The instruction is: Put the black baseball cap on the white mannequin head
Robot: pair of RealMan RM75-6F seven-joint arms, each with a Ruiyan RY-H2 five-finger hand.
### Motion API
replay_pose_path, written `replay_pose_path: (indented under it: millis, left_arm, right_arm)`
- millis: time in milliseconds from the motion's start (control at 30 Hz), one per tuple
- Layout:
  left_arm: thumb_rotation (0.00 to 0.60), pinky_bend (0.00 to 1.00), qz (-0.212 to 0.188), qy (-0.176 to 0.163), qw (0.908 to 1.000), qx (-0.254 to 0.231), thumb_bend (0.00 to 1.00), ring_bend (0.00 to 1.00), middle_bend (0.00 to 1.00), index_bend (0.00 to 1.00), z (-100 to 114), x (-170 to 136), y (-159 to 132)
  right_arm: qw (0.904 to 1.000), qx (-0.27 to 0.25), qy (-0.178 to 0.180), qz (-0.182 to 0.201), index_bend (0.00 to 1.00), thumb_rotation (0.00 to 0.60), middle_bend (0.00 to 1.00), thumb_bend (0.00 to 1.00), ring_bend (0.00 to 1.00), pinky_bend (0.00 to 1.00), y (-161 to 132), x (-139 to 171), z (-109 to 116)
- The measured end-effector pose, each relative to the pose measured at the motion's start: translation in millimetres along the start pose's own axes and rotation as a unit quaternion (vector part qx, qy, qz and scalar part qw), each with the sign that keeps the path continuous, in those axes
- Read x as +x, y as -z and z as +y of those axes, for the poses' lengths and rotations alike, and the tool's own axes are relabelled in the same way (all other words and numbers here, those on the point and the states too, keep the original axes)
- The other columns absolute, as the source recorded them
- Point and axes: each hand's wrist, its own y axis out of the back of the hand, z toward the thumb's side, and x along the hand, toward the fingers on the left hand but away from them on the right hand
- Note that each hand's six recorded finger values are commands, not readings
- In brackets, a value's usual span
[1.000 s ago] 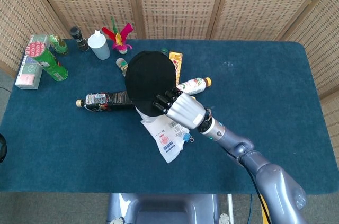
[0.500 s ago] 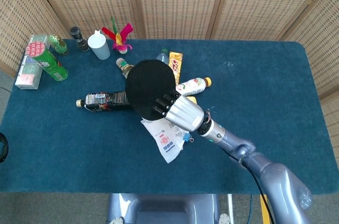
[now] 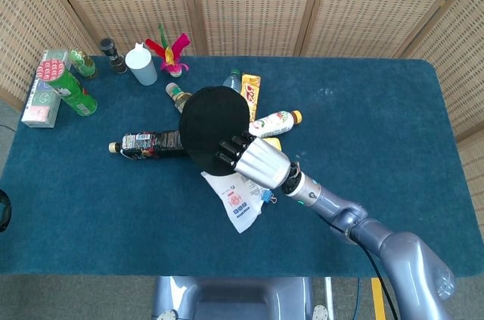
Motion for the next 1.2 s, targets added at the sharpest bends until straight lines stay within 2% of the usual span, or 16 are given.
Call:
replay_pose_path:
  millis: [200, 333, 700, 1200]
  left_arm:
    - [0.600, 0.37, -0.003, -0.002, 1.0000, 0.000, 0.30, 0.37, 0.49, 0.63, 0.9, 0.8, -1.6]
    - [0.600, 0.37, -0.004, -0.003, 1.0000, 0.000, 0.30, 0.37, 0.49, 0.63, 1.8, 1.1, -2.9]
    - [0.600, 0.37, -0.005, -0.003, 1.0000, -0.001, 0.30, 0.37, 0.49, 0.63, 3.1, 0.8, -4.6]
    - [0.600, 0.37, -0.008, -0.001, 1.0000, -0.003, 0.30, 0.37, 0.49, 0.63, 2.3, 5.3, -9.0]
  right_arm:
    - [1.0000, 0.000, -0.002, -0.004, 0.14, 0.600, 0.31, 0.34, 0.43, 0.56, 2.4, 2.4, 3.1]
    - [1.0000, 0.002, -0.005, -0.005, 0.10, 0.600, 0.28, 0.34, 0.39, 0.52, 3.2, 6.0, 5.0]
    - [0.9992, 0.006, -0.036, -0.018, 0.07, 0.600, 0.26, 0.34, 0.38, 0.51, 13.1, 35.4, 11.1]
    - [0.9898, 0.022, -0.116, -0.080, 0.07, 0.600, 0.27, 0.34, 0.41, 0.54, 45.2, 107.6, 27.6]
